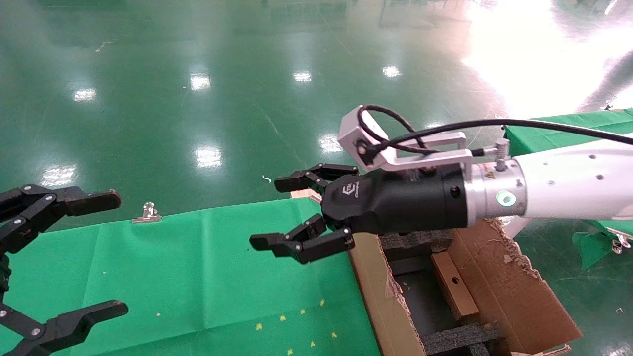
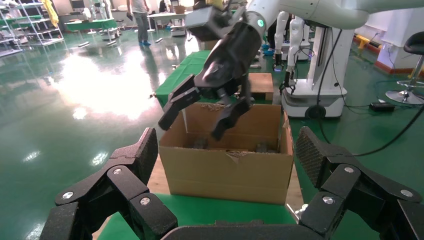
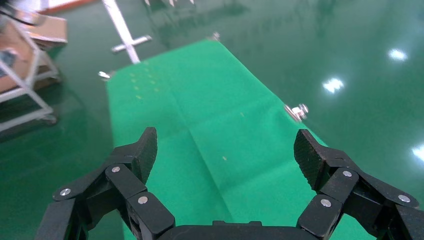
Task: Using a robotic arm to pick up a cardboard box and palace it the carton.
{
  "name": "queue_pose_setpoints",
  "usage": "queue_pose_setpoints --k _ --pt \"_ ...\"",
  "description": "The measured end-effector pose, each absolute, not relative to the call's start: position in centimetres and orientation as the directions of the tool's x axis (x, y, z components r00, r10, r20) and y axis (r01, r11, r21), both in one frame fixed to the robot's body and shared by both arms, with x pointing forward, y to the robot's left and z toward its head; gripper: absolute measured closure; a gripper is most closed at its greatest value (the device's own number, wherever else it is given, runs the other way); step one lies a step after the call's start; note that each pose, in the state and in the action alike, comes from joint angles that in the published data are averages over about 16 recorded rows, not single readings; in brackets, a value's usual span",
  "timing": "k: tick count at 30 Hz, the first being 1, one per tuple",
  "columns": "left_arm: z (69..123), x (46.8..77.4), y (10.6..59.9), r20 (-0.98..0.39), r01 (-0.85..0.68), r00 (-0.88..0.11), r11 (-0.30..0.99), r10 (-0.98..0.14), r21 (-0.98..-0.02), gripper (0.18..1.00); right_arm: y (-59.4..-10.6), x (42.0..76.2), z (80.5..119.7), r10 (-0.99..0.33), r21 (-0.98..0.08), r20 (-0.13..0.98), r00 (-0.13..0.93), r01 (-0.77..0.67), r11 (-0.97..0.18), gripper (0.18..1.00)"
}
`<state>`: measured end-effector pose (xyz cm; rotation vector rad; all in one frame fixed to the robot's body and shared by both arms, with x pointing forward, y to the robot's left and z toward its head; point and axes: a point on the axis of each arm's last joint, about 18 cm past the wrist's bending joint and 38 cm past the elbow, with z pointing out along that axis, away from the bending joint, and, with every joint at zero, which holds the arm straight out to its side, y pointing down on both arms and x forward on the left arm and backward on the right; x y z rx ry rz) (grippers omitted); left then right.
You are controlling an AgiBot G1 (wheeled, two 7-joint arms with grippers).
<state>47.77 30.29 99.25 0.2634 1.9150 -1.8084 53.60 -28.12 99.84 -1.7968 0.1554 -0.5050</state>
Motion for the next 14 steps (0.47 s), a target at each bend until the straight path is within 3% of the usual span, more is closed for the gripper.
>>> queue_pose_setpoints --k 14 --pt "99.3 47.8 30.3 -0.471 0.460 -0.862 0.104 -0.189 -0.882 0.183 -29.1 49.9 99.5 -0.229 -0.920 0.382 0.895 0.346 -0.183 0.178"
